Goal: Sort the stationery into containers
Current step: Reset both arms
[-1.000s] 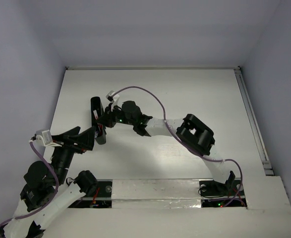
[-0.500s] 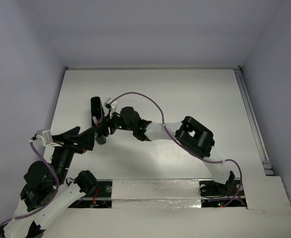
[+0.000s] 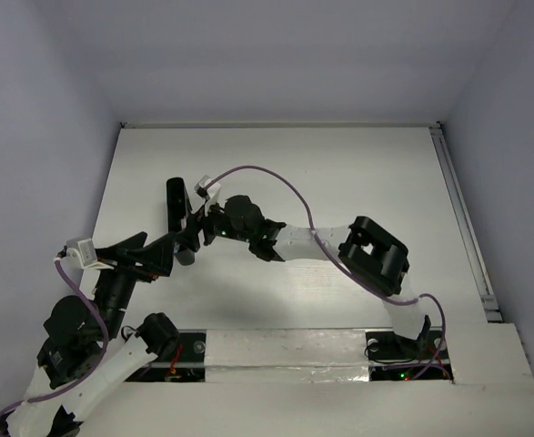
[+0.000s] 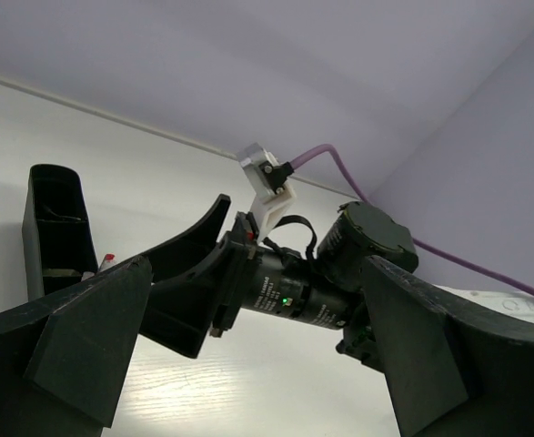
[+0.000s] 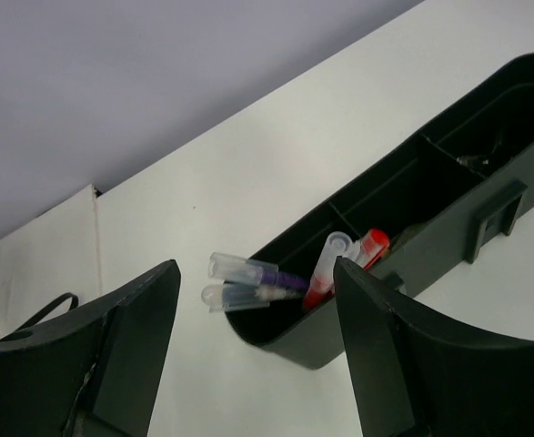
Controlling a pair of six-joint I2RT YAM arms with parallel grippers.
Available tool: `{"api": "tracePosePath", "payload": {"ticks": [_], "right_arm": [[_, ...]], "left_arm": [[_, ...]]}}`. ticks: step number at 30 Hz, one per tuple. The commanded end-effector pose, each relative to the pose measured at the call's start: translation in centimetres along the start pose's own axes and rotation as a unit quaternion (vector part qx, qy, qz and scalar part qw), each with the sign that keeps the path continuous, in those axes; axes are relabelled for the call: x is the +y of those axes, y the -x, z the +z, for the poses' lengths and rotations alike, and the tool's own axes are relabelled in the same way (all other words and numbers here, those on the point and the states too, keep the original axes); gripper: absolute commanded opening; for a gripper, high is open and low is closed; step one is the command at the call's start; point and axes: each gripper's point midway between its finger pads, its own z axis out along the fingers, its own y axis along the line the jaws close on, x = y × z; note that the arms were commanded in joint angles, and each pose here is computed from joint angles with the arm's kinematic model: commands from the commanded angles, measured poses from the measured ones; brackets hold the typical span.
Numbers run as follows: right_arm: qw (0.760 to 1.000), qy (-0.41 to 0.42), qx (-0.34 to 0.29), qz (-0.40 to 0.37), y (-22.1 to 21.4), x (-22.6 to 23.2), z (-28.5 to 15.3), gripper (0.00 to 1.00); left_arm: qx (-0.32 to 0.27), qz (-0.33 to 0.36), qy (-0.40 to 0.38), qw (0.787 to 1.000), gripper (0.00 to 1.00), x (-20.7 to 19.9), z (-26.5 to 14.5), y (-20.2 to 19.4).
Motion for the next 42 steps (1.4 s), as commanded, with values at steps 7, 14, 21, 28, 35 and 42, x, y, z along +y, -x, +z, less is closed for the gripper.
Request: {"api": "tracePosePath", "payload": {"ticks": [7, 14, 21, 28, 35, 42], "right_arm": [[0.998, 0.012, -0.057, -0.018, 4.7, 2.8, -3.5, 0.74], [0.992, -0.018, -0.117, -0.043, 8.9, 3.5, -9.4, 0.49], [0.965, -0.188, -0.17, -0.068, 11.4, -1.0, -18.4, 0.0], [0.922, -0.333, -0.197, -0.015, 10.0, -4.7, -28.7, 0.02], [0.851, -0.471, -0.23, 0.037, 10.2, -7.1, -38.9, 0.93], [0.808, -0.527, -0.257, 0.065, 8.5, -8.3, -44.3, 1.0]], "left_arm": [[-0.014, -0.004, 0.005, 1.0, 0.99, 0.1, 0.1, 0.6], [-0.012, -0.006, 0.005, 1.0, 0.99, 0.0, 0.3, 0.4], [-0.003, -0.016, -0.026, 1.0, 0.99, -1.6, 0.7, 0.2], [0.015, -0.008, -0.06, 0.998, 0.99, -3.7, 1.8, -0.5], [0.012, 0.003, -0.075, 0.997, 0.99, -5.1, 2.6, 0.2], [0.015, 0.004, -0.073, 0.997, 0.99, -5.0, 2.9, -0.2]]}}
